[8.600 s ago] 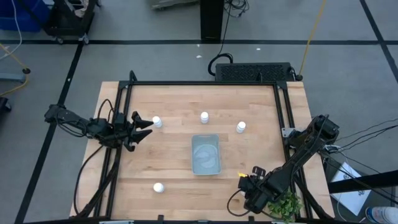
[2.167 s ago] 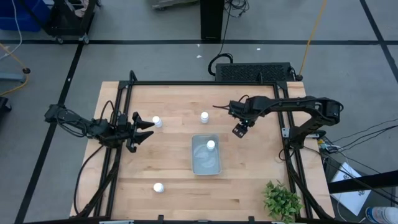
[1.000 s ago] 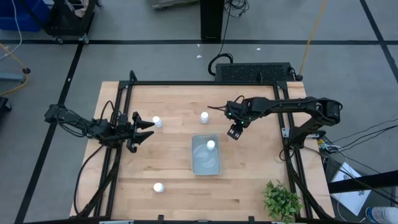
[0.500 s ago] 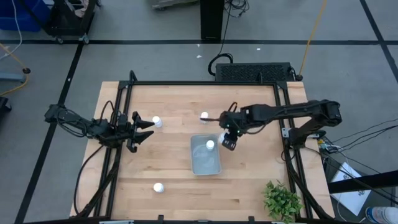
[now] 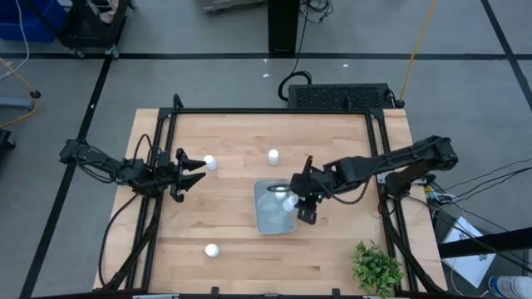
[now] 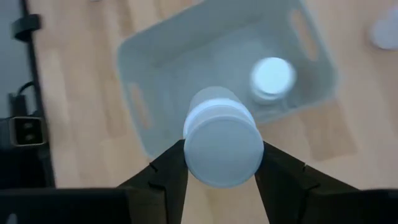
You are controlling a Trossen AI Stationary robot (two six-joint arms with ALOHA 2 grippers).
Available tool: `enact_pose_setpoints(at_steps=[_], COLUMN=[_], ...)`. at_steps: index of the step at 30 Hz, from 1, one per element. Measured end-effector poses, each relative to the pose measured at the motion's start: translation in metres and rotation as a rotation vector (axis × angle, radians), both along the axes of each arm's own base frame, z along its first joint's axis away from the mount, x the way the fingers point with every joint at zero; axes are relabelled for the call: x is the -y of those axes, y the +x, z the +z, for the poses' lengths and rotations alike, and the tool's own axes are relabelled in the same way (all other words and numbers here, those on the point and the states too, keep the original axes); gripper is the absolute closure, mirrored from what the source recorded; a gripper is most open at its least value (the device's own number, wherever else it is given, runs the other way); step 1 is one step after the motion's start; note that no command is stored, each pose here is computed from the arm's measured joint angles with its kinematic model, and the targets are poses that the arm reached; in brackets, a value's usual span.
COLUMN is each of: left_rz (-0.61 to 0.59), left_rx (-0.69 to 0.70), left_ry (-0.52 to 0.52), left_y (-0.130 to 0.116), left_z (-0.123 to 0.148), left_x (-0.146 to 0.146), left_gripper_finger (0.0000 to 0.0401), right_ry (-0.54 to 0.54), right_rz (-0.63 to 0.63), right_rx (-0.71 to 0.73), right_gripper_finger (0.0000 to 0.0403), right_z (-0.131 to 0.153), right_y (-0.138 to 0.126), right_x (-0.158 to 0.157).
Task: Pick and place pill bottles into a basket
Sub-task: Put the white medicine bottle into the gray bin
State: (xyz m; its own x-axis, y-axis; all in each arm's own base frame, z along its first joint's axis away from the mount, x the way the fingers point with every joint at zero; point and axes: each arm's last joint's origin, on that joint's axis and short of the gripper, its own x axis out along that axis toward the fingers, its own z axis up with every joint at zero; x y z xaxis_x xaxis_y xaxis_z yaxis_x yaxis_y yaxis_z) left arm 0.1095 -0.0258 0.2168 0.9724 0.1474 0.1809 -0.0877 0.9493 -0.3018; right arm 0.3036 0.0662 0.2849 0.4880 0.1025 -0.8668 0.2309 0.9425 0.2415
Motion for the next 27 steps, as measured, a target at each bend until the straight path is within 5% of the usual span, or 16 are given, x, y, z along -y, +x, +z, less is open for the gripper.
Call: enact_pose_setpoints(at_steps=[27], left_rz=[0.015], left_rx=[0.012], left_ry=[0.017], left_y=[0.0], left_z=[0.002], left_x=[0.0], left_gripper_finger=[0.0192], right_ry=[-0.07], right_rz=[0.141], right_rx=[-0.27], right_gripper_finger=[0.0253], right_z=[-0.074], right_y=[0.063], right_x=[-0.028])
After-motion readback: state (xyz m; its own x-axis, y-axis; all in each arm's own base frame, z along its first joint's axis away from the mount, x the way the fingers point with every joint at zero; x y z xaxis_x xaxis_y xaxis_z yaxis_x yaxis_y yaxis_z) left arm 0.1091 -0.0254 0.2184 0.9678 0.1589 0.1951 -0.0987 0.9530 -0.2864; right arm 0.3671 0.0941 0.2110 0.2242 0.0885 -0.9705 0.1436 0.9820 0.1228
